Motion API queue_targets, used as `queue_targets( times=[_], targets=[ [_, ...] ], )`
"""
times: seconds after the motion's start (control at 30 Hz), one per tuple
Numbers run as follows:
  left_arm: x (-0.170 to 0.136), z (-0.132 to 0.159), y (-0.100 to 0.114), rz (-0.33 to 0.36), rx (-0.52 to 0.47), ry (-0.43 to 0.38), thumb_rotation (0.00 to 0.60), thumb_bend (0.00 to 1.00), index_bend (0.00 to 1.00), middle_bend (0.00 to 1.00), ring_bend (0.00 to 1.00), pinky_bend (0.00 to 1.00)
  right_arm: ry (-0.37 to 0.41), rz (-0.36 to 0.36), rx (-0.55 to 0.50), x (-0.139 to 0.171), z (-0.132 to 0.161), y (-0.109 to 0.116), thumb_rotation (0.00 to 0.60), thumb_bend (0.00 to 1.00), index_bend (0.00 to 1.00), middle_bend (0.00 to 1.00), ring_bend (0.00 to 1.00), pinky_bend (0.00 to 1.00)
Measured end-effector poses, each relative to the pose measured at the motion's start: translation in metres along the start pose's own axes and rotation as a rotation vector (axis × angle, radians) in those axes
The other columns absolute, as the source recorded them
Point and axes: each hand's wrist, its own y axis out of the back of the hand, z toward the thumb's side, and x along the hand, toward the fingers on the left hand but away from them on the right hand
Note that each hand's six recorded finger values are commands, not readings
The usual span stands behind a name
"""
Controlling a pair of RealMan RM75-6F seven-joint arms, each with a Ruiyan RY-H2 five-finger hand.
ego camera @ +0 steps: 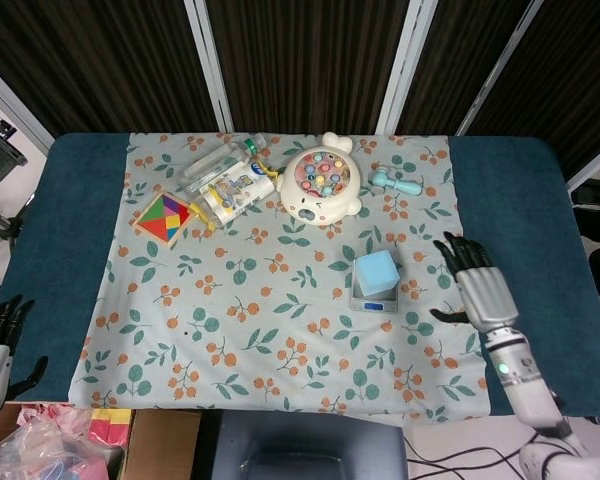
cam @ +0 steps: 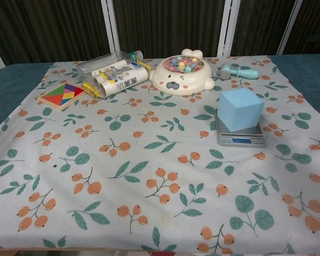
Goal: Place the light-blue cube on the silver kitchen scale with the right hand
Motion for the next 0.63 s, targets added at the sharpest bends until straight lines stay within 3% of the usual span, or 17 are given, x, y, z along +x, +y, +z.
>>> queue_targets(
  times=[0.13,0.33,0.63],
  targets=[
    [-0.002,0.000,0.000,0.002,0.000,0.005,0.600,0.34,0.05,0.00,0.00,0.35,-0.108,-0.061,0.008,0.038,-0.031,0.008,0.600,0.12,0.00,0.00,0.00,0.11],
    [0.000,0.000,-0.001,0.000,0.011,0.017,0.600,0.34,0.05,0.00,0.00,0.35,-0.198,-0.115,0.003,0.062,-0.061,0.000,0.600,0.12,0.00,0.00,0.00,0.11],
    [0.004,0.002,-0.003,-0.006,0.013,0.006,0.600,0.34,0.06,0.00,0.00,0.35,-0.197,-0.123,0.027,0.073,-0.061,-0.006,0.600,0.12,0.00,0.00,0.00,0.11]
  ],
)
